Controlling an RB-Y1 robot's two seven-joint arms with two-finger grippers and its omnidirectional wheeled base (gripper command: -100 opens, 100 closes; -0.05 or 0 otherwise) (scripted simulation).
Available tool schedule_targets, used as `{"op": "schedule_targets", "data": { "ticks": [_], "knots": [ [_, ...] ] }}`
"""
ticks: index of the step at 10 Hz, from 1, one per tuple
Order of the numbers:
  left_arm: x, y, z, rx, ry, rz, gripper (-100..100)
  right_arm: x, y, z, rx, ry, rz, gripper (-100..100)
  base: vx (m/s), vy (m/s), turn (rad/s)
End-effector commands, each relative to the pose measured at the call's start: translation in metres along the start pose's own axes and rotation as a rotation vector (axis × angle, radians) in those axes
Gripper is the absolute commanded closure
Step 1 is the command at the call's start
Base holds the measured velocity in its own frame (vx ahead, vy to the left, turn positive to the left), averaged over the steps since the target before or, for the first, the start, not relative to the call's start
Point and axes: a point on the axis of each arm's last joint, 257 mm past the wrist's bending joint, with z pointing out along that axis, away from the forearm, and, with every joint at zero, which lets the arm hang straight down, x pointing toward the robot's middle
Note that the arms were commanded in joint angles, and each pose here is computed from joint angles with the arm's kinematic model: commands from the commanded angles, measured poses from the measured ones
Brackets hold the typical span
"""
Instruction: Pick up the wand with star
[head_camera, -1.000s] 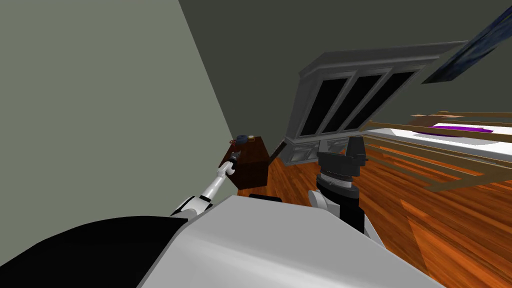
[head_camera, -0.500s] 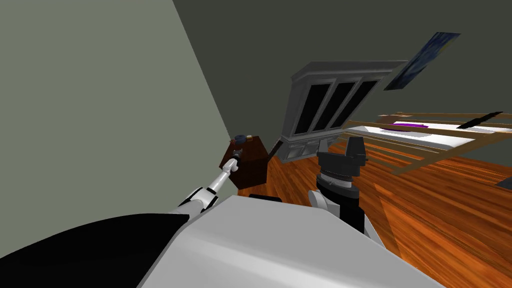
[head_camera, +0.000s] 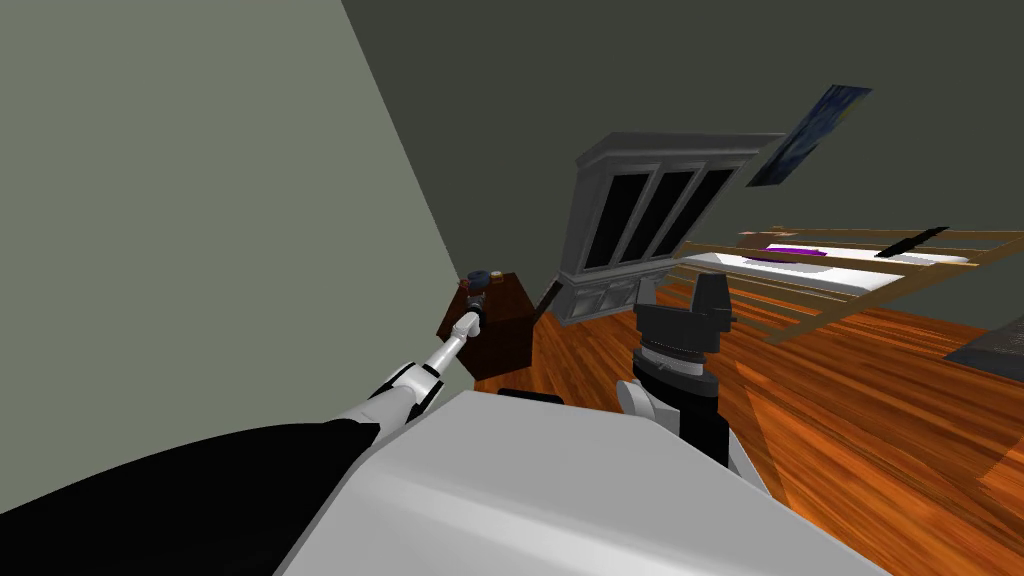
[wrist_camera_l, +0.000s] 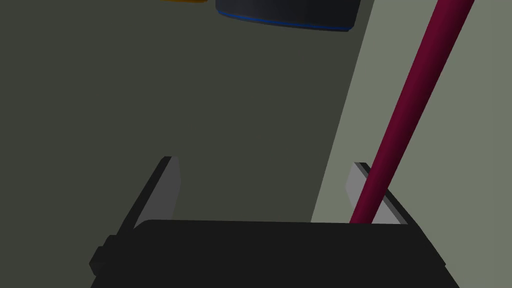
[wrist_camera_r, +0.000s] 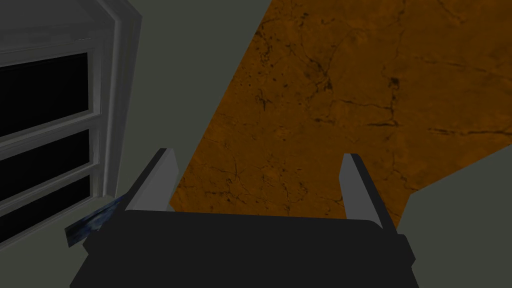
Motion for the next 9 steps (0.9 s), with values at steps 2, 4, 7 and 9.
{"op": "schedule_targets", "data": {
  "ticks": [2,4,7,9],
  "knots": [
    [-0.001,0.001,0.000,-0.007,-0.003,0.001,-100,0.000,0.000,0.000,0.000,0.000,0.000,0,-0.001,-0.003,-0.007],
    [-0.001,0.001,0.000,-0.007,-0.003,0.001,-100,0.000,0.000,0.000,0.000,0.000,0.000,0,0.005,0.015,0.040],
    [-0.004,-0.003,0.013,-0.003,0.020,-0.028,-100,0.000,0.000,0.000,0.000,0.000,0.000,0,0.008,-0.024,0.071],
    [0.005,-0.002,0.014,0.017,0.039,0.032,-100,0.000,0.000,0.000,0.000,0.000,0.000,0,0.035,-0.058,0.094]
  ]
}}
